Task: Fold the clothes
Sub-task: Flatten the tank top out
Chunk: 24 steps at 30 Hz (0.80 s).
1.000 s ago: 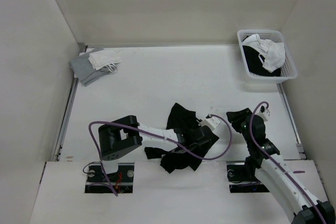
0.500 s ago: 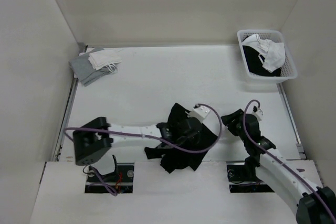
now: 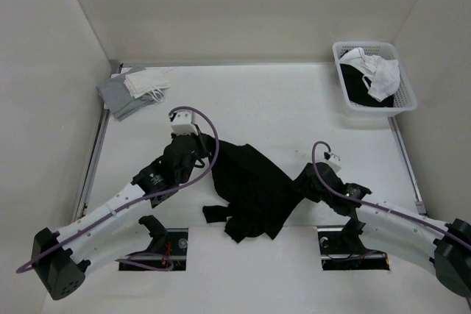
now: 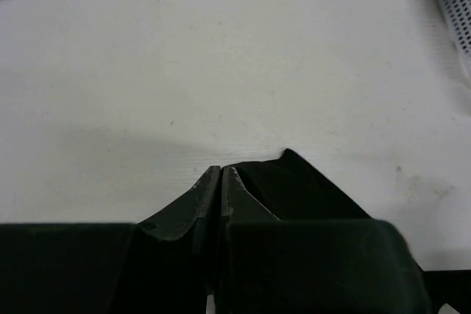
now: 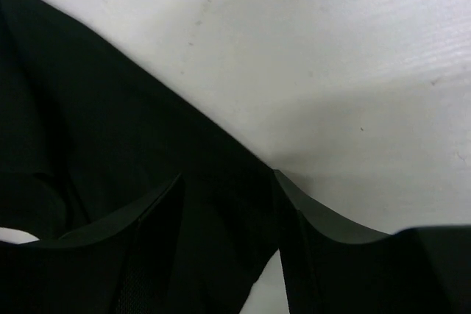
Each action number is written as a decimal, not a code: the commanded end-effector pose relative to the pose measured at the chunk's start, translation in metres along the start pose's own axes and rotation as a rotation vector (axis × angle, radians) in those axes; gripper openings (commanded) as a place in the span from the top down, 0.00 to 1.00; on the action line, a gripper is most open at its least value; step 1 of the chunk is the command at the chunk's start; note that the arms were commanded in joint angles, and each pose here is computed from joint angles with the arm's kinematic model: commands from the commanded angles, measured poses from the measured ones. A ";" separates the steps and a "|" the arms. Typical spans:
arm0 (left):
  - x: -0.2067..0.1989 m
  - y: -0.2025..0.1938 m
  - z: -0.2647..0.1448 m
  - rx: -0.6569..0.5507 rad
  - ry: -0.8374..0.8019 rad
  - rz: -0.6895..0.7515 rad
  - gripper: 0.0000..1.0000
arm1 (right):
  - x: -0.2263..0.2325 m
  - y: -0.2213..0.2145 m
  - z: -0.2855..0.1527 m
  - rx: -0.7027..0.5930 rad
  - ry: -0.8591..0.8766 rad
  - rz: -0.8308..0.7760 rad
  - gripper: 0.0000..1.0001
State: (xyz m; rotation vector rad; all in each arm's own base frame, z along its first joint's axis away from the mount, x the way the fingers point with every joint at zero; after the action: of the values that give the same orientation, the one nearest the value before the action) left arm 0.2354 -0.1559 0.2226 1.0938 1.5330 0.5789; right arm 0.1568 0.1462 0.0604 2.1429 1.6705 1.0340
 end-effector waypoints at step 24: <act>0.083 0.042 0.014 -0.141 0.095 -0.495 0.97 | 0.021 0.203 0.045 -0.371 -0.100 -0.043 0.42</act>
State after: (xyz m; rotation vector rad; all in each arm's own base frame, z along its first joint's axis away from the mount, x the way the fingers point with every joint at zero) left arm 0.2637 -0.0643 0.2126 0.5681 1.7726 0.4174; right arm 0.3592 0.1240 0.1747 1.8947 1.3419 1.1831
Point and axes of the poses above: each gripper's point midway between its finger pads, its own z axis out along the fingers, its own x axis along the line the jaws close on, y = z × x, the point moved 4 cm from there along -z, back along the fingers, and after that the axes turned 13 degrees about -z, right-handed, at the moved point
